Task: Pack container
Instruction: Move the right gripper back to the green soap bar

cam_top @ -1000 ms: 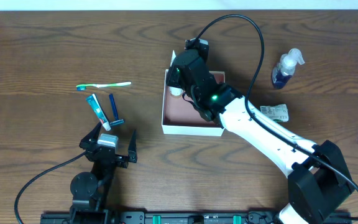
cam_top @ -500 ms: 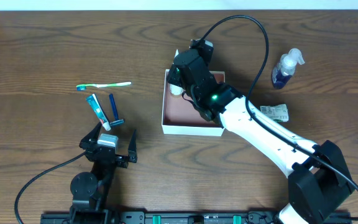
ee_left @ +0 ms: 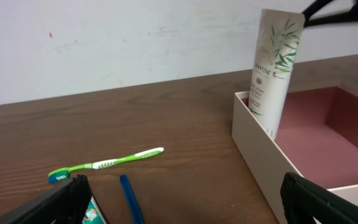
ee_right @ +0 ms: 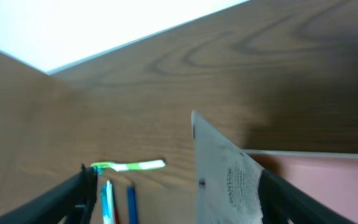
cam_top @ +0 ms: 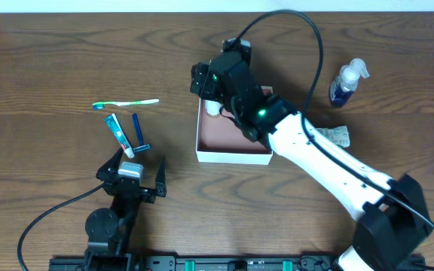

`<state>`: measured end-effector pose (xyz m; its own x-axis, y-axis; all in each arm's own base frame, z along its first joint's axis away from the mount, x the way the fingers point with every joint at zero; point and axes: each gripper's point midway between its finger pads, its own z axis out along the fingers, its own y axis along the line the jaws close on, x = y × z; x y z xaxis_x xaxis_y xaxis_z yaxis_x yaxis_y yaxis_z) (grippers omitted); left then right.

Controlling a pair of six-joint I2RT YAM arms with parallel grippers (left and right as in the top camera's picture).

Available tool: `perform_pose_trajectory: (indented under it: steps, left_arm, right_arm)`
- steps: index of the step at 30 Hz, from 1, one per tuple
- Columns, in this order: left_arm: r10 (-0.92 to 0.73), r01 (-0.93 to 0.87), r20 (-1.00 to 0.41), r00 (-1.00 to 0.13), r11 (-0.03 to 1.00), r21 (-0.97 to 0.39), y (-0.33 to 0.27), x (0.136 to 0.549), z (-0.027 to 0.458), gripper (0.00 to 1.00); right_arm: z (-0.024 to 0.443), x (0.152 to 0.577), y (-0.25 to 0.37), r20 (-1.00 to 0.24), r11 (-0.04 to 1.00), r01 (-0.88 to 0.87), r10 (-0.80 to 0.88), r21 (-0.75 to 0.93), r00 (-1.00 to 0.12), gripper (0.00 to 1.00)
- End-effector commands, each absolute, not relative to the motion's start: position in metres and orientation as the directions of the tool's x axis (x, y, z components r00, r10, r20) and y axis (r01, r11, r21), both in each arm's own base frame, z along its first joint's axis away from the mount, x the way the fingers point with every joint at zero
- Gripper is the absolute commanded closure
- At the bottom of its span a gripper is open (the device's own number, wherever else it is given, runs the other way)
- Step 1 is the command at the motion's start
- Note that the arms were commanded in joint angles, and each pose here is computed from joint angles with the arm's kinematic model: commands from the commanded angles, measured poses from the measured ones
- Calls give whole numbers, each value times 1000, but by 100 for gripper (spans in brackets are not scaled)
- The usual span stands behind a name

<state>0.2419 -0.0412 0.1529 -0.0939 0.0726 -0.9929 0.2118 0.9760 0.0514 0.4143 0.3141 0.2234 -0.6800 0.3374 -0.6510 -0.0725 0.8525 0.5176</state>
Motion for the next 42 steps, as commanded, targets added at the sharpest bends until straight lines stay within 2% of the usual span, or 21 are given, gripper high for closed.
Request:
perform_pose_trajectory:
  steps: [1,5,8,13,17,22,29,36,42]
  left_arm:
    - [88,222,-986,-141,974,56,-42,241,136,2]
    - [88,222,-986,-140,974,56,-42,241,136,2]
    - [88,222,-986,-140,974,56,-42,241,136,2]
    - [88,222,-986,-140,974,56,-42,241,136,2]
    - [88,222,-986,-140,974,56,-42,241,136,2]
    - [88,221,-986,-140,974,55,-42,241,136,2]
    - [88,222,-986,-140,974,56,-42,241,136,2]
    - [88,222,-986,-141,974,56,-42,241,136,2]
    - [88,222,-986,-140,974,56,-42,241,136,2]
  right_arm:
    - [315,404,294,-784,882,-182,270,434,-559,14]
    - [344,381,240,-793,940,-95,219,328,-569,4]
    - [341,362,196,-753,958,-11,218,286,-620,2]
    - [297,331,120,-594,950,252,312,184,-742,1]
    - [259,321,81,-495,906,407,408,116,-767,1]
    - [210,322,61,-423,860,500,493,103,-760,1]
    - [146,315,30,-350,761,642,628,92,-695,1]
    - [101,312,10,-307,692,710,709,129,-635,1]
    - [75,318,1,-320,664,726,737,178,-595,1]
